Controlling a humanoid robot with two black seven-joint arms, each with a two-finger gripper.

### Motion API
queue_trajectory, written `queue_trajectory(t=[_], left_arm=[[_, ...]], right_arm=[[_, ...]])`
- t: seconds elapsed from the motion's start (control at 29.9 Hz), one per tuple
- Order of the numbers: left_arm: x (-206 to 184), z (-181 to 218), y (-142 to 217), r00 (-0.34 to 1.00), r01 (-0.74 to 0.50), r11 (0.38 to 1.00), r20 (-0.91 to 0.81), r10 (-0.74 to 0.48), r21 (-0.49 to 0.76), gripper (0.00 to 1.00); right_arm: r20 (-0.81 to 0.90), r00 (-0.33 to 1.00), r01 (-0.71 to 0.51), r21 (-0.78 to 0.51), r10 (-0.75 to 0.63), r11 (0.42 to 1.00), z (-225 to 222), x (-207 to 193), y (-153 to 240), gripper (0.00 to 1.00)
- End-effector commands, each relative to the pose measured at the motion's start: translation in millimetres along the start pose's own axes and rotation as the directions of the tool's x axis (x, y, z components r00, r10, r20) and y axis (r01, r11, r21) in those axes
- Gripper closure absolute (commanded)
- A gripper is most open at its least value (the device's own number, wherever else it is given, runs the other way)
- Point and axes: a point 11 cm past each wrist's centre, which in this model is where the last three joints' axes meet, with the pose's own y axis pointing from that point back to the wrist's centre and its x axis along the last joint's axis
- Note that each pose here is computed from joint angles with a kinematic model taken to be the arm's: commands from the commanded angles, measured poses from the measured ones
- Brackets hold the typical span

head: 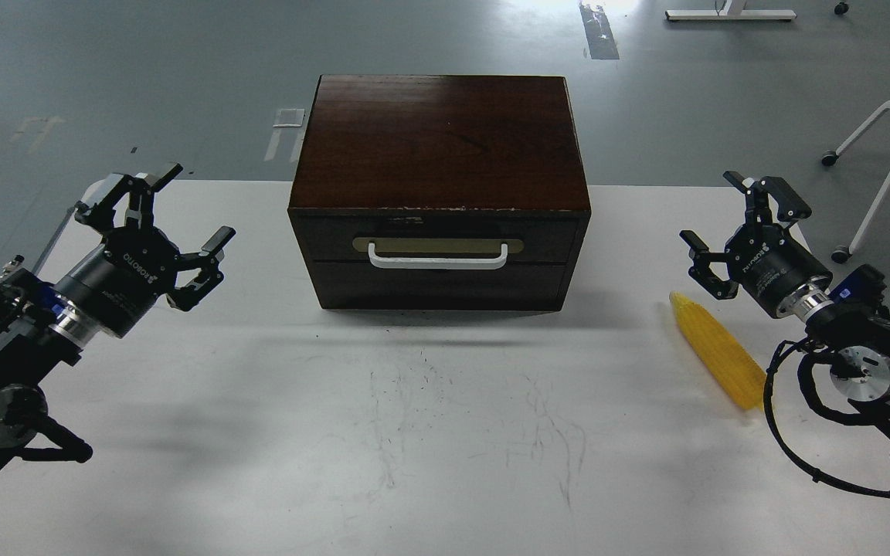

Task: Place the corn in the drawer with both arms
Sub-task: 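Raise the left gripper and move it toward the drawer handle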

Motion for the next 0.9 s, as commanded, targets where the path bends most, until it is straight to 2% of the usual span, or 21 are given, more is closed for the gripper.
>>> queue_trajectory(t=[0.0, 0.33, 0.53, 0.67, 0.74, 0.77, 0.87], left_arm=[[1, -2, 3, 1.000, -0.005, 1.000, -0.003, 0.005, 0.007, 0.01], [3, 5, 4, 1.000, 0.003, 1.000, 0.008, -0.003, 0.002, 0.01], [5, 56, -12, 0.993, 0.050, 0.997, 0.109, -0.044, -0.055, 0.01], [-24, 99, -46, 0.916, 0.209, 0.977, 0.357, -0.185, -0.030, 0.01], [-48, 112, -61, 0.843, 0.298, 0.955, 0.469, -0.265, 0.005, 0.01], [-48, 112, -61, 0.842, 0.298, 0.954, 0.469, -0.266, 0.005, 0.01], [-87, 121, -76, 0.697, 0.420, 0.904, 0.611, -0.376, 0.077, 0.01]], right_arm=[[-0.001, 1.000, -0.003, 0.002, 0.003, 1.000, -1, 1, 1, 0.00], [0.000, 1.000, -0.006, 0.009, 0.006, 1.000, -3, 2, 1, 0.00], [-0.001, 1.000, -0.010, 0.014, 0.010, 1.000, -6, 4, 1, 0.00], [-0.004, 1.000, -0.014, 0.015, 0.014, 1.000, -7, 5, 2, 0.00], [-0.006, 1.000, -0.015, 0.015, 0.015, 1.000, -7, 6, 2, 0.00], [-0.006, 1.000, -0.015, 0.015, 0.015, 1.000, -7, 6, 2, 0.00], [-0.007, 1.000, -0.016, 0.015, 0.016, 1.000, -8, 6, 3, 0.00]])
